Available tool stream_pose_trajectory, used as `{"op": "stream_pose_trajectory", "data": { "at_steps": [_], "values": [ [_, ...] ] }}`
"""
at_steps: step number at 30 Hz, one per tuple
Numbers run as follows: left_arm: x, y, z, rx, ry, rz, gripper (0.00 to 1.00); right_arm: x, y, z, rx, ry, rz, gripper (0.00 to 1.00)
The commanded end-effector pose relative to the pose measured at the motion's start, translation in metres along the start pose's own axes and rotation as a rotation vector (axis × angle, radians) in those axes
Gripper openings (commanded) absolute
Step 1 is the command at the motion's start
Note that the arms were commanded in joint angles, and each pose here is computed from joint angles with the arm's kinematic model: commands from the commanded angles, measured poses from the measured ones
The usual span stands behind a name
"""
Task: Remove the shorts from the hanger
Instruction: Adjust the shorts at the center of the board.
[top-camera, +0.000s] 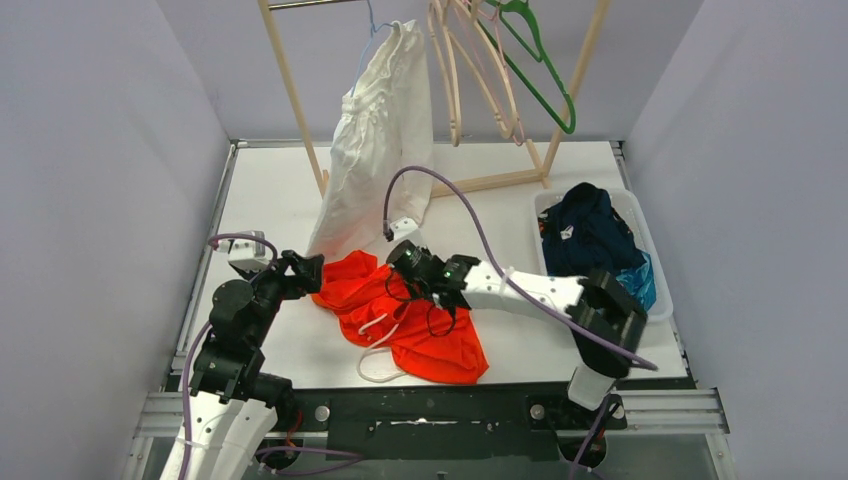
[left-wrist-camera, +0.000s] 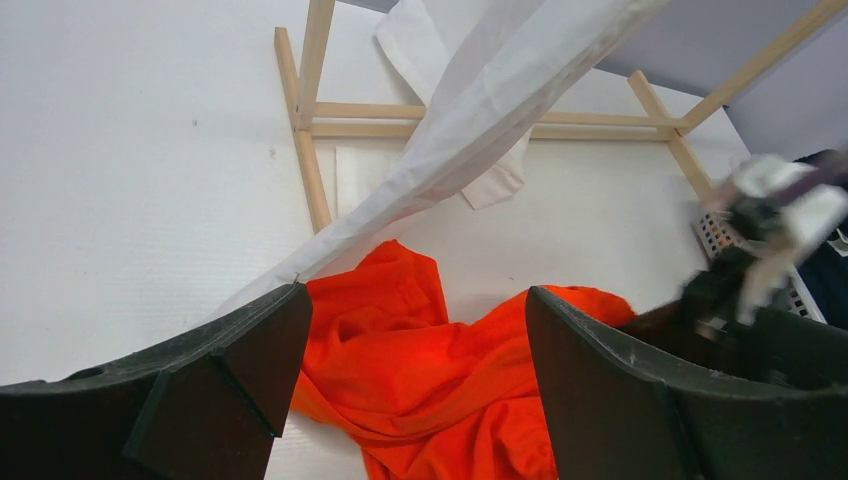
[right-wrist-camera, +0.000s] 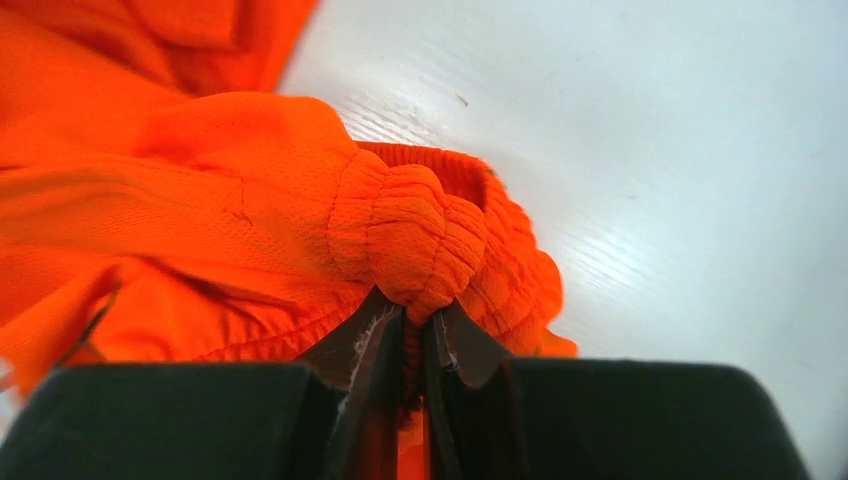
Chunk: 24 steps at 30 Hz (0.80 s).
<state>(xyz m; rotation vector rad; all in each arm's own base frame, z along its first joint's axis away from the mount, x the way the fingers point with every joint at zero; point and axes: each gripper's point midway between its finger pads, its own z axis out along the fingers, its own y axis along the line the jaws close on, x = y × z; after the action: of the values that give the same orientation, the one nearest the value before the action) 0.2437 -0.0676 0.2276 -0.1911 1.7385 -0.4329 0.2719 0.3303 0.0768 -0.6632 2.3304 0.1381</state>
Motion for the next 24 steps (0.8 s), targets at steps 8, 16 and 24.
{"op": "stream_pose_trajectory", "data": {
  "at_steps": [8,16,24],
  "values": [
    [-0.014,-0.003,0.0,0.008,-0.049,-0.011,0.79,-0.081,-0.026,-0.183,0.083,-0.573,0.078,0.01],
    [-0.015,-0.003,-0.001,0.005,-0.055,-0.013,0.79,-0.007,-0.008,-0.159,-0.089,-0.356,0.047,0.03],
    [-0.014,-0.001,0.0,-0.001,-0.052,-0.011,0.79,0.095,0.092,-0.121,-0.509,-0.077,0.107,0.18]
  ]
}}
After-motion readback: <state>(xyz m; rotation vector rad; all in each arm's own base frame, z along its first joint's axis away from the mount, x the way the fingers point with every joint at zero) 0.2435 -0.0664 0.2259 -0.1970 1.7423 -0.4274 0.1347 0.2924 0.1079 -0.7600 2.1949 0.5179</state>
